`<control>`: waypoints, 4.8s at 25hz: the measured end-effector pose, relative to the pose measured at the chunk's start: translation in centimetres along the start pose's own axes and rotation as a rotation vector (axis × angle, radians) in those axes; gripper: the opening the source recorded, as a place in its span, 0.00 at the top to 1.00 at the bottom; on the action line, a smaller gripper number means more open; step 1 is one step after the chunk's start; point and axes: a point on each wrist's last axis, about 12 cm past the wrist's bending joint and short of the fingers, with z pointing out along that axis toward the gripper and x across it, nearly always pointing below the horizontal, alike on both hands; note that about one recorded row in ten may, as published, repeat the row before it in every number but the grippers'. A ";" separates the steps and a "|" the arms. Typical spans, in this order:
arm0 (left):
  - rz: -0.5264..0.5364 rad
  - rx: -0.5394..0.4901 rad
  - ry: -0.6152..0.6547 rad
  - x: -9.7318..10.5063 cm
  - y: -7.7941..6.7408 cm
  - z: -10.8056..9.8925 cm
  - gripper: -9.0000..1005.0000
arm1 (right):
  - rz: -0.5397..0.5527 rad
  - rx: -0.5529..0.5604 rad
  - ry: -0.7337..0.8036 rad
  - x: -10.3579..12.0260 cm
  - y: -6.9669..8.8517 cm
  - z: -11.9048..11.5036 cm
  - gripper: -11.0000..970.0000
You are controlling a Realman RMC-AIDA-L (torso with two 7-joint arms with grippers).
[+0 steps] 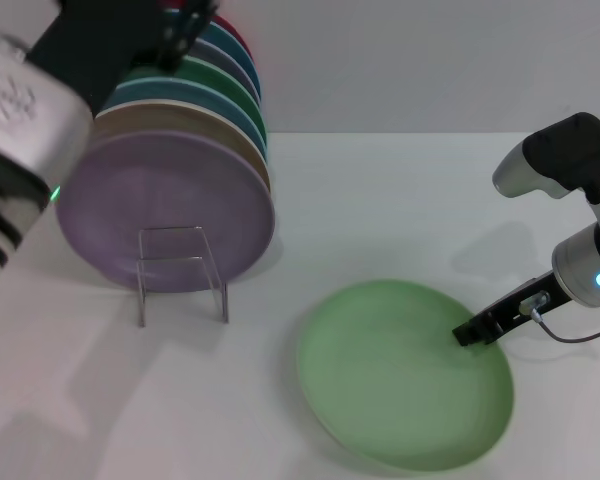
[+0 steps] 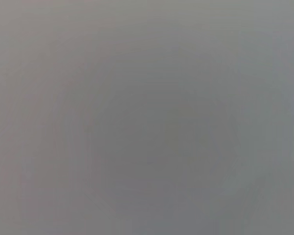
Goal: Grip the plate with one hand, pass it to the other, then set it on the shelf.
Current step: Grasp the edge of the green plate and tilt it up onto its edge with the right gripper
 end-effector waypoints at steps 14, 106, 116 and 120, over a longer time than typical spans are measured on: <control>-0.090 0.319 0.261 -4.7 -2.0 4.6 0.30 | -0.002 0.005 -0.002 0.1 -0.2 -0.1 0.85; -0.252 0.429 0.399 -1.1 1.6 4.7 0.30 | -0.092 0.063 -0.042 -0.6 1.6 -1.3 0.87; -0.261 0.403 0.410 -0.6 2.3 4.4 0.30 | -0.088 0.076 -0.146 0.1 1.4 -3.4 0.99; -0.263 0.404 0.410 -0.6 2.2 4.4 0.30 | -0.044 0.030 -0.116 0.1 1.4 -3.6 0.94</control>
